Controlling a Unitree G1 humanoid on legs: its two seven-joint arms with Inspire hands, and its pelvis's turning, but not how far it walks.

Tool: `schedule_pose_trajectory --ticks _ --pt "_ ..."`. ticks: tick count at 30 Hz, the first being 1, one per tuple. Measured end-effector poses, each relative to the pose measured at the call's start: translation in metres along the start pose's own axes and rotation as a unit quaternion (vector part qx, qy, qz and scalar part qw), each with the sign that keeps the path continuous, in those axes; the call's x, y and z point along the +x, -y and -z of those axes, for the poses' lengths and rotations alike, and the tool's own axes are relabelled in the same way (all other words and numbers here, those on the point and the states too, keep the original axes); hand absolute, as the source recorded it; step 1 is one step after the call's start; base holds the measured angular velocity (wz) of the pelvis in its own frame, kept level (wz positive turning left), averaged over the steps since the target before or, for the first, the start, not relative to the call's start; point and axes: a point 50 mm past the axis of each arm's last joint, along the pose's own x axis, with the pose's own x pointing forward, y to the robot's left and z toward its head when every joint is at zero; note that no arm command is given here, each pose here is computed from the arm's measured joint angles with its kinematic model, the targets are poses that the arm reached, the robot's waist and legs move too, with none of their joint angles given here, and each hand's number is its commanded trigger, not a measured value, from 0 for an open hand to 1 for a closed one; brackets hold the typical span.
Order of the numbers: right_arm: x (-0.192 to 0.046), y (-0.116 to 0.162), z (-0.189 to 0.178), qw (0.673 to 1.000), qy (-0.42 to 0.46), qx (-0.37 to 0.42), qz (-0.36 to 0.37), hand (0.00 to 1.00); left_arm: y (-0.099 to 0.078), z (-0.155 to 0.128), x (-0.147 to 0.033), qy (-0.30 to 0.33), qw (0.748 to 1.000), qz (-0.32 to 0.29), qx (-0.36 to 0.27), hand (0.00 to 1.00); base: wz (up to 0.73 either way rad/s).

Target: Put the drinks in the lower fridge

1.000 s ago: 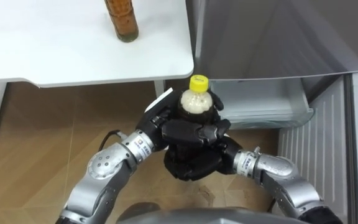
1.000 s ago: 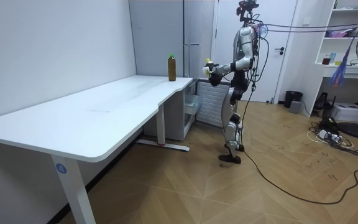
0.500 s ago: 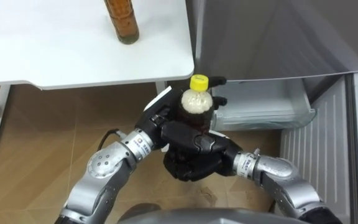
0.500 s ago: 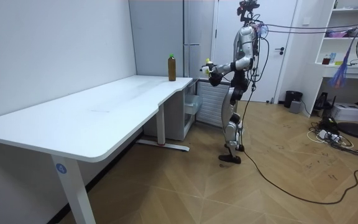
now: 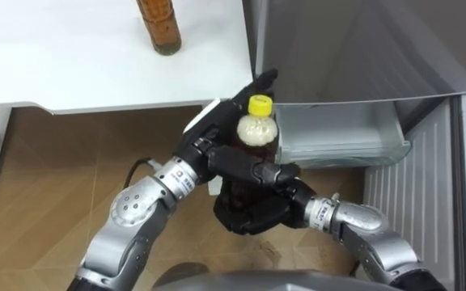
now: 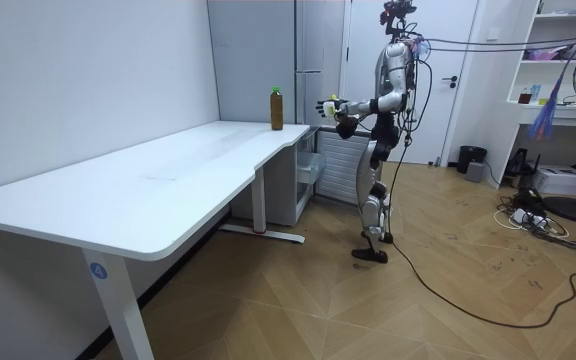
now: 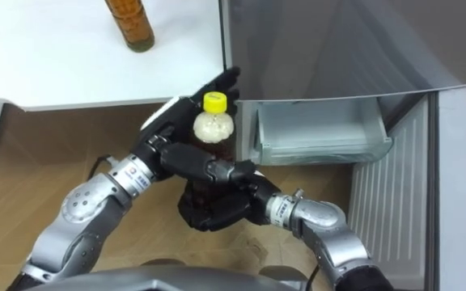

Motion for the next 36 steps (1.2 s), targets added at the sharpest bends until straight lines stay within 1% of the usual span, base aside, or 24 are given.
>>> schedule_pose_trajectory --ticks 5,6,9,13,16,19,23,33,36 --pt "-0.008 -0.004 0.015 1.000 -0.016 0.018 0.014 1.00 0.001 -0.027 0.002 0.080 0.997 0.000 -0.002 0.00 -0.09" --pt "-0.009 -0.004 0.016 1.000 -0.018 0.019 0.015 1.00 0.000 -0.029 0.001 0.085 0.996 -0.001 -0.001 0.00 -0.05" --pt "-0.013 -0.001 0.018 0.999 -0.032 0.006 0.022 1.00 -0.010 -0.038 -0.003 0.100 0.995 -0.023 0.010 0.00 0.00" --pt "-0.020 0.007 0.018 0.998 -0.043 -0.007 0.044 1.00 -0.024 -0.047 -0.009 0.119 0.991 -0.064 0.023 0.00 0.00" --pt "-0.026 0.008 0.024 0.997 -0.048 0.000 0.056 1.00 -0.024 -0.057 -0.010 0.146 0.986 -0.076 0.027 0.00 0.02" --pt "-0.028 0.006 0.028 0.997 -0.059 -0.004 0.057 1.00 -0.022 -0.065 -0.012 0.172 0.981 -0.079 0.036 0.00 0.03" --pt "-0.029 0.006 0.030 0.996 -0.071 -0.015 0.060 1.00 -0.027 -0.069 -0.015 0.179 0.978 -0.100 0.041 0.00 0.00" --pt "-0.036 0.011 0.032 0.995 -0.066 -0.003 0.078 1.00 -0.044 -0.074 -0.028 0.191 0.965 -0.171 0.057 0.00 0.00" --pt "-0.041 0.013 0.035 0.993 -0.058 0.015 0.098 1.00 -0.055 -0.077 -0.039 0.194 0.955 -0.215 0.063 0.00 0.06"
